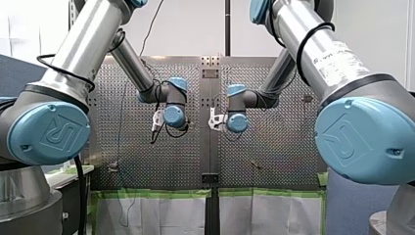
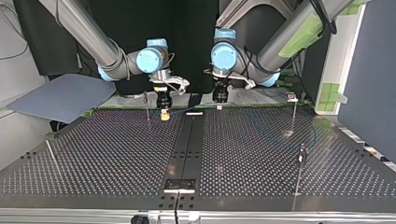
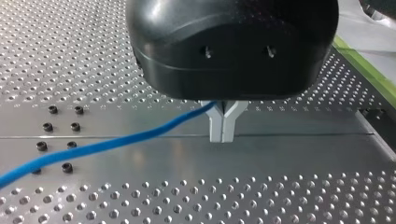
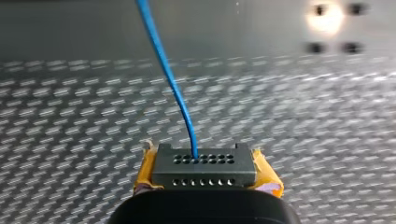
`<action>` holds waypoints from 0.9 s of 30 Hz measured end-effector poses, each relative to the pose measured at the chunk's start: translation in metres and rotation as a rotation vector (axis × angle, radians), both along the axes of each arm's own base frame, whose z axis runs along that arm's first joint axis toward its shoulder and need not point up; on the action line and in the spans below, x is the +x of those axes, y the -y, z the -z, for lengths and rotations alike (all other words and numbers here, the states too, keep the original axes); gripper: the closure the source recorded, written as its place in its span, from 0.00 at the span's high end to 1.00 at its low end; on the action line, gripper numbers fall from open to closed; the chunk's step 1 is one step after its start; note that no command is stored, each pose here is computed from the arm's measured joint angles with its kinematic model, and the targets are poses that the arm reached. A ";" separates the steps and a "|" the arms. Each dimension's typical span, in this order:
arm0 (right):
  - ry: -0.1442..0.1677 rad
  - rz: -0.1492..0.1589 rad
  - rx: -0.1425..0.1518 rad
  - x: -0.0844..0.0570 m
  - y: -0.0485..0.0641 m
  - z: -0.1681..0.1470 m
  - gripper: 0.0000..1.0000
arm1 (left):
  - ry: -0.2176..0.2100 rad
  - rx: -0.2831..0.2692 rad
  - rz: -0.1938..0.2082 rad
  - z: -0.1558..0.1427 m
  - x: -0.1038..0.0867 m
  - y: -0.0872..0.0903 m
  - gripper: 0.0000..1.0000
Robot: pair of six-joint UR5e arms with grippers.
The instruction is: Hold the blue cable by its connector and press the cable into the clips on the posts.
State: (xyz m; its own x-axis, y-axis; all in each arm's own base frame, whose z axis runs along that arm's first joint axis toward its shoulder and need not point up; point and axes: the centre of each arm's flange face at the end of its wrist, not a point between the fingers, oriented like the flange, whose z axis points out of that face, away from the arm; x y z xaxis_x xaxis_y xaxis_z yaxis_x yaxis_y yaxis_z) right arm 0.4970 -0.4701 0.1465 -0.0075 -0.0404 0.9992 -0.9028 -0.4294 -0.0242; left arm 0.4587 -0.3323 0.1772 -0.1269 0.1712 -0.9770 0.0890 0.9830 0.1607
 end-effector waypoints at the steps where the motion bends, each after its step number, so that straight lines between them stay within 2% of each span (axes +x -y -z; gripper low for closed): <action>1: -0.004 0.001 0.009 -0.002 -0.002 0.010 0.00 | -0.001 -0.002 0.003 0.001 -0.001 0.002 0.00; 9: -0.031 0.030 0.081 -0.028 -0.014 0.085 0.00 | -0.013 -0.003 0.024 0.025 -0.004 0.013 0.00; 17: -0.033 0.059 0.099 -0.053 -0.021 0.113 0.00 | -0.026 -0.018 0.026 0.061 -0.002 0.018 0.00; 20: -0.038 0.068 0.109 -0.063 -0.027 0.127 0.00 | -0.045 -0.010 0.028 0.078 -0.004 0.019 0.00; 27: -0.080 0.088 0.167 -0.087 -0.051 0.177 0.00 | -0.077 0.003 0.045 0.117 -0.010 0.025 0.00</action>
State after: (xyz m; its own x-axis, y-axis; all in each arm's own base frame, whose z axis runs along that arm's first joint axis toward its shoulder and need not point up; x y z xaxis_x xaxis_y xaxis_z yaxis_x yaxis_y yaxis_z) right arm 0.4096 -0.4187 -0.0308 0.0605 -0.2081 0.9762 -0.9385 -0.3448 -0.0153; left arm 0.4485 -0.3576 0.0604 -0.1935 0.1810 -0.9643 0.1448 0.9773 0.1544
